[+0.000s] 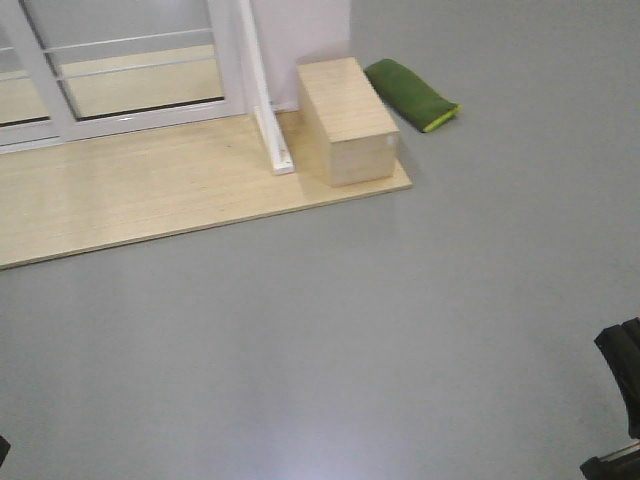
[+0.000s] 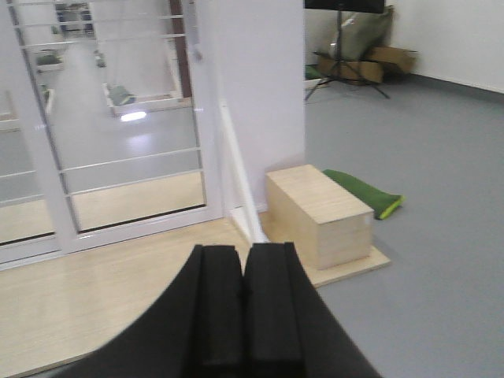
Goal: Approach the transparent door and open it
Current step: 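Drive the base forward up to the white-framed glass sliding door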
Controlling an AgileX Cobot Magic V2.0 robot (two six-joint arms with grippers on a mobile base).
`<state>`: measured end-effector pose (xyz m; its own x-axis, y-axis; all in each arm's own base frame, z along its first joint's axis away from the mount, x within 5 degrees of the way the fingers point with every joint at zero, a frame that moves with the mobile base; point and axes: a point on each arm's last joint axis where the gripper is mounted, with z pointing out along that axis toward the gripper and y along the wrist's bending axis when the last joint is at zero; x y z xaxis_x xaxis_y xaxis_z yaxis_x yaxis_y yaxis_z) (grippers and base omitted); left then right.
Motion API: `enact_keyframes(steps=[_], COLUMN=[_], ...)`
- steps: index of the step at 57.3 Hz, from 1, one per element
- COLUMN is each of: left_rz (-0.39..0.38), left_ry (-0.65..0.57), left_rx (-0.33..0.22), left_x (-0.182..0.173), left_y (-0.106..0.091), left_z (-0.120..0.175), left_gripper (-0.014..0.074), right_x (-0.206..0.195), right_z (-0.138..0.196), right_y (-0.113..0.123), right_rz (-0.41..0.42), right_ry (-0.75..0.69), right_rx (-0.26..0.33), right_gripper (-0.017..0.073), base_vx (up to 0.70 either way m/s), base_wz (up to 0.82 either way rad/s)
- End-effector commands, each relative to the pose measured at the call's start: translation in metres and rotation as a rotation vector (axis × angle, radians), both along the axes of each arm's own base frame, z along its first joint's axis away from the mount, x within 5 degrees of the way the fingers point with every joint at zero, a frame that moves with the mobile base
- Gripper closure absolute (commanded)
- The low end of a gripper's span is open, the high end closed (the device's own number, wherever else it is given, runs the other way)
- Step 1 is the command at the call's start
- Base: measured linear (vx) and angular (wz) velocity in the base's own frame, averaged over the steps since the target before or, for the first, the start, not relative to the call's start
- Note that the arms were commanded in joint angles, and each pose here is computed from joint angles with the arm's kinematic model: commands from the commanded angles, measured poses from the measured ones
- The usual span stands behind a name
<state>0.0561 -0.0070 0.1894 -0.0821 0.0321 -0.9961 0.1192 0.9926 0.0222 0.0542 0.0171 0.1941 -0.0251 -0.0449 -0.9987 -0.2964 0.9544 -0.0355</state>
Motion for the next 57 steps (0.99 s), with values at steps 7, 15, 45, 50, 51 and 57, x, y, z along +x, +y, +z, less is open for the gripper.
enact_keyframes(steps=[7,15,45,50,51,57], left_rz=[0.002,0.002,0.002,0.002,0.002,0.002], left_ry=[-0.085,-0.085,-0.085,-0.085,-0.085,-0.085], left_rx=[-0.017,-0.017,-0.017,-0.017,-0.017,-0.017], left_x=[-0.0001,-0.0001,-0.0001,-0.0001,-0.0001,-0.0001], left_y=[0.0003,0.0003,0.0003,0.0003,0.0003,0.0003], left_z=[0.0037,0.0037,0.0037,0.0037,0.0037,0.0037], left_gripper=[0.0591,0.0591,0.0591,0.0591,0.0591,0.0591], right_x=[0.0009,0.0009,0.0009,0.0009,0.0009,0.0009], right_z=[0.0064,0.0064,0.0064,0.0064,0.0064,0.0064], right_y=[-0.0007,-0.0007,-0.0007,-0.0007,-0.0007,-0.0007], right_rz=[-0.011,-0.011,-0.011,-0.011,-0.011,-0.011], right_ry=[-0.076,-0.076,-0.076,-0.076,-0.076,-0.076], right_rx=[0.010,0.010,0.010,0.010,0.010,0.010], right_gripper=[0.0565,0.0565,0.0565,0.0565,0.0565,0.0565], base_vx=[0.33,0.33,0.38,0.43,0.44,0.44], base_wz=[0.82,0.73,0.35,0.09,0.05,0.01])
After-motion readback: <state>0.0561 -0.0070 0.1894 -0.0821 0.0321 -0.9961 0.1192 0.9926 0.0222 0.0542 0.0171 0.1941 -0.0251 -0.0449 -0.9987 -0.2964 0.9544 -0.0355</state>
